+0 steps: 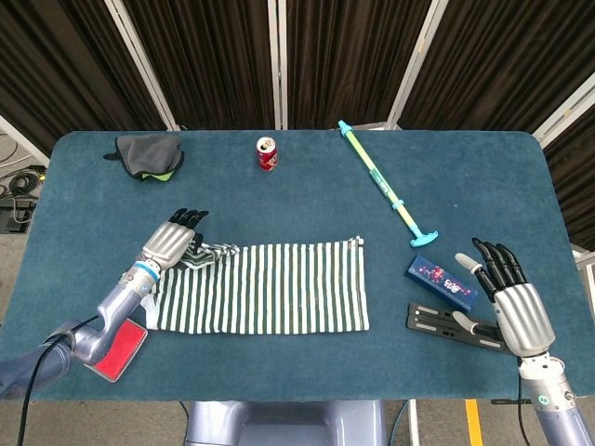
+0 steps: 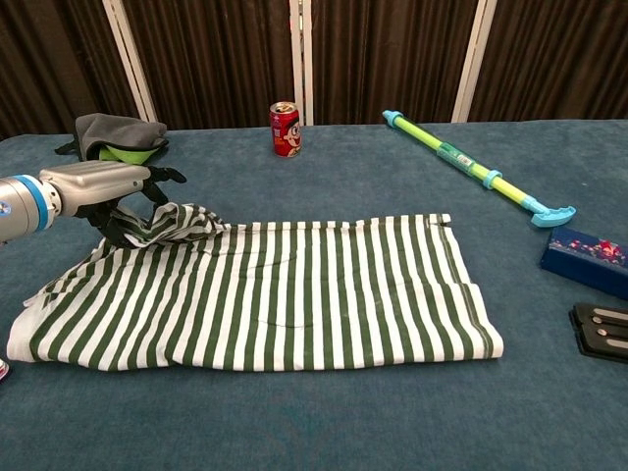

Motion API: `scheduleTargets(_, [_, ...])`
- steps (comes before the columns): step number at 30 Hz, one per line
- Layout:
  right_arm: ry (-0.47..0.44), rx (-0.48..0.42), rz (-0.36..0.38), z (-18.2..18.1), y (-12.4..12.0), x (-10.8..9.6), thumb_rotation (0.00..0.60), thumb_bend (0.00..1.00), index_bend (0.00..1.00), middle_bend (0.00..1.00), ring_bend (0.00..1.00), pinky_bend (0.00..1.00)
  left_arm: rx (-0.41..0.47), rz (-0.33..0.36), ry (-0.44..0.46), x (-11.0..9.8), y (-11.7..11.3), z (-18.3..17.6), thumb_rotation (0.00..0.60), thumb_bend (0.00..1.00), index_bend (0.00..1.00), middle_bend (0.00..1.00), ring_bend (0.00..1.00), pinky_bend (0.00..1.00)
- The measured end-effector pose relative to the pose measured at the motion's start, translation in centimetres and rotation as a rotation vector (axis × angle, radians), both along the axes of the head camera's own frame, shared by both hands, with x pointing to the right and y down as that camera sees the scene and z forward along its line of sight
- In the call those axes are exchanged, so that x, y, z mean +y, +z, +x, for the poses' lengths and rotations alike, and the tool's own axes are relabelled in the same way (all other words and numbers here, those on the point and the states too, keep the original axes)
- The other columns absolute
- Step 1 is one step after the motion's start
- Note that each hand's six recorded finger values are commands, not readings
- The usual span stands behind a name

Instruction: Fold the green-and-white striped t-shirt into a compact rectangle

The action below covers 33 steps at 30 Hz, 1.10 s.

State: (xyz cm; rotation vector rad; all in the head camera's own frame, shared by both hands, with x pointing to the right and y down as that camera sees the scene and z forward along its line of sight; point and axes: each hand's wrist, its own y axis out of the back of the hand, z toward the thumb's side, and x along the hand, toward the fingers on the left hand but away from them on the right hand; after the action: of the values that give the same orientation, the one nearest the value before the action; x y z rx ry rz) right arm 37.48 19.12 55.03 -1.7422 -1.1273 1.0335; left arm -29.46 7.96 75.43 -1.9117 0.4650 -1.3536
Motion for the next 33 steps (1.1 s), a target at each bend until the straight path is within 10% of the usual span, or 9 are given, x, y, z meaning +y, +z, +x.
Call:
scheduleTargets(4, [0.000,0.000,0.001,0.0,0.0,0.0,0.600,0.00,0.22,0.00,0.00,0.00,0.012,-0.014,-0.004,0.3,0.0,0.1,0.600,0.43,0.31,0.00,0.00,0.00])
scheduleTargets(9, [-0.001,-0.002,0.000,0.0,0.0,0.0,0.600,0.00,0.22,0.00,0.00,0.00,0.000,-0.037,0.002,0.5,0.0,-0.5,0.600,0.33,0.07,0.00,0.00,0.00])
scheduleTargets(33, [0.002,-0.008,0.017,0.0,-0.7,0.2,0.600,0.00,0.22,0.00,0.00,0.00,0.005,-0.005,0.023,0.5,-4.2,-6.2,0.600,0.35,0.16,0.00,0.00,0.00])
